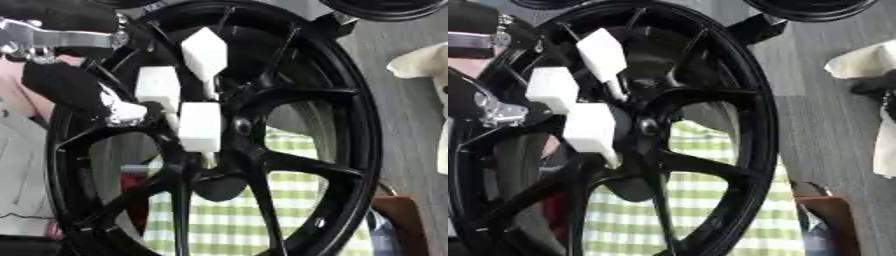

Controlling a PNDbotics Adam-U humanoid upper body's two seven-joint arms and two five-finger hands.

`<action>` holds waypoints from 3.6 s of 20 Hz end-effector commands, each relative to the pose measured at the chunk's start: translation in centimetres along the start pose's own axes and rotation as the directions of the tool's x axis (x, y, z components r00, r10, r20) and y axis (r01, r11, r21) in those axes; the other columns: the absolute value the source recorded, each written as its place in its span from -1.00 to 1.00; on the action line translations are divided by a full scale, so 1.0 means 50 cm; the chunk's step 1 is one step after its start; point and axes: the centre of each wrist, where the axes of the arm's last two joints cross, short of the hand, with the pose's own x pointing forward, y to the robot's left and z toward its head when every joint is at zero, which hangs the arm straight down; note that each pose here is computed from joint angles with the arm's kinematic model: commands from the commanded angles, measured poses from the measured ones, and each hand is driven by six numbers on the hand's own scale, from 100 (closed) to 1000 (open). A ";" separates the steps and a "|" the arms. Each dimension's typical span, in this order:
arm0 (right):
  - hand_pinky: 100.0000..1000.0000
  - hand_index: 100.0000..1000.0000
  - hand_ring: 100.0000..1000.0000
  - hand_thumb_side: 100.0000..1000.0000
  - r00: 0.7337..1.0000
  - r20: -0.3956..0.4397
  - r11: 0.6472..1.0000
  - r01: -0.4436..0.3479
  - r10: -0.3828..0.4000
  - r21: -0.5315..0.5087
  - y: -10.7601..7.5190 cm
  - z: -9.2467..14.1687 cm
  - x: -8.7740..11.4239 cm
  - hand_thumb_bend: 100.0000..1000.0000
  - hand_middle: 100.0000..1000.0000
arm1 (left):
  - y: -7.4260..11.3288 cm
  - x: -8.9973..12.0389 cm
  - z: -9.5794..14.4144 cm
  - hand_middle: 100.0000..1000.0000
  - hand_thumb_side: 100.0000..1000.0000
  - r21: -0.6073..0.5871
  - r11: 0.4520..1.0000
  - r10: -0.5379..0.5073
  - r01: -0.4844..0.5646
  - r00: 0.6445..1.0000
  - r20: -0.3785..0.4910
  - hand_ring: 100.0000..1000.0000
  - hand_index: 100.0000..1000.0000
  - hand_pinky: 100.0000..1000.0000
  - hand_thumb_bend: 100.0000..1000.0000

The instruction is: Pull the pin out of the wheel hub.

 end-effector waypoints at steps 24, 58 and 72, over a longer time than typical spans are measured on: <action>0.95 0.24 0.53 0.48 1.000 0.026 1.000 -0.004 0.003 0.007 -0.001 -0.002 0.016 -1.00 0.23 | 0.005 0.003 0.006 0.18 0.03 0.021 1.000 0.017 -0.017 1.000 -0.022 0.56 0.48 0.74 -0.93; 0.96 0.24 0.54 0.47 1.000 0.019 1.000 -0.002 0.002 -0.003 -0.004 0.001 0.015 -1.00 0.24 | 0.027 -0.016 0.041 -0.39 -0.72 0.203 0.971 0.123 -0.124 0.992 0.018 0.05 -0.29 0.49 -1.00; 0.96 0.24 0.54 0.47 1.000 0.016 1.000 -0.005 0.005 -0.016 -0.007 0.003 0.016 -1.00 0.24 | 0.068 -0.049 0.119 -0.44 -0.68 0.296 0.936 0.169 -0.189 0.981 0.094 0.02 -0.31 0.50 -1.00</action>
